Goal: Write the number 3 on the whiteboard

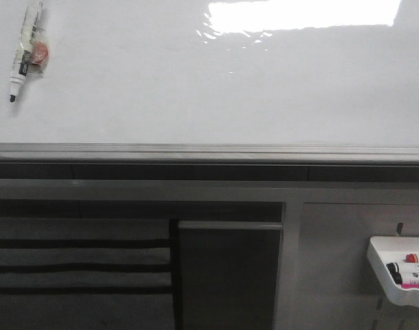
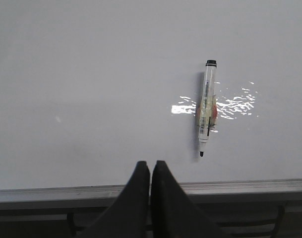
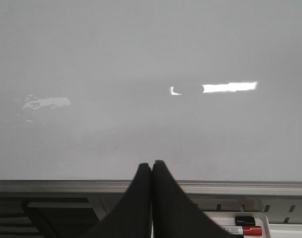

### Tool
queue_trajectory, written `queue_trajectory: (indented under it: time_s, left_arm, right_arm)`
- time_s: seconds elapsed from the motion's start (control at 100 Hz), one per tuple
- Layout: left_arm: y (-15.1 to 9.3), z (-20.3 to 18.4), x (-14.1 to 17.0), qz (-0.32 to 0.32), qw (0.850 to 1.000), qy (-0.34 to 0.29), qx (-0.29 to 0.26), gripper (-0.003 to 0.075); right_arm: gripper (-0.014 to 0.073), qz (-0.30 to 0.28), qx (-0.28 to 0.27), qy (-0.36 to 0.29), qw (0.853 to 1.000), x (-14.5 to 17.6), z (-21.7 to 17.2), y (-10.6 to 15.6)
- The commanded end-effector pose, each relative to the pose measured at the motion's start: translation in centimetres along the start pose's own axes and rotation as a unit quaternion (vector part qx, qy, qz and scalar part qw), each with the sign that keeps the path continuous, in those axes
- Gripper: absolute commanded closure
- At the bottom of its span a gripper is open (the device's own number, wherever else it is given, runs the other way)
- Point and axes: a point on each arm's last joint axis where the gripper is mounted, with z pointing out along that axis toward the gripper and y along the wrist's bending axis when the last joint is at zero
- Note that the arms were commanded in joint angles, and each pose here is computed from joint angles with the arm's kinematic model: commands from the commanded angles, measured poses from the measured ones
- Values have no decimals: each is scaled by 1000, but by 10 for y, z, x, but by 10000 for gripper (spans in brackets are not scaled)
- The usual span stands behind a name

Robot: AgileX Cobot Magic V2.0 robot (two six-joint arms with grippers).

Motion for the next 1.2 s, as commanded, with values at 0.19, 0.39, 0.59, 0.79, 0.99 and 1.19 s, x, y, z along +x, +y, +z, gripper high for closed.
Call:
queue_trajectory:
  time_s: [0.19,0.39,0.59,0.79,0.99,1.19]
  left_arm:
    - [1,16,-17,-3,1000,-13,0,741]
    - [1,17,-17,-3,1000,-11,0,741]
    - [1,17,-17,-3,1000,-11,0,741]
    - [1,17,-18,1,1000,-16,-3,539]
    - [1,18,-17,1,1000,-17,-3,217]
    - [0,18,-17,-6,1000,-16,0,231]
  right_arm:
    - [664,-4,6,-47,999,-21,6,0]
    - [664,-4,6,-44,999,-20,6,0]
    - [652,-4,6,-45,999,-20,6,0]
    - [284,-32,20,-44,998,-20,6,-3]
    - [111,-38,23,-43,998,-20,6,-3]
    - [114,-38,23,-43,998,-20,6,-3]
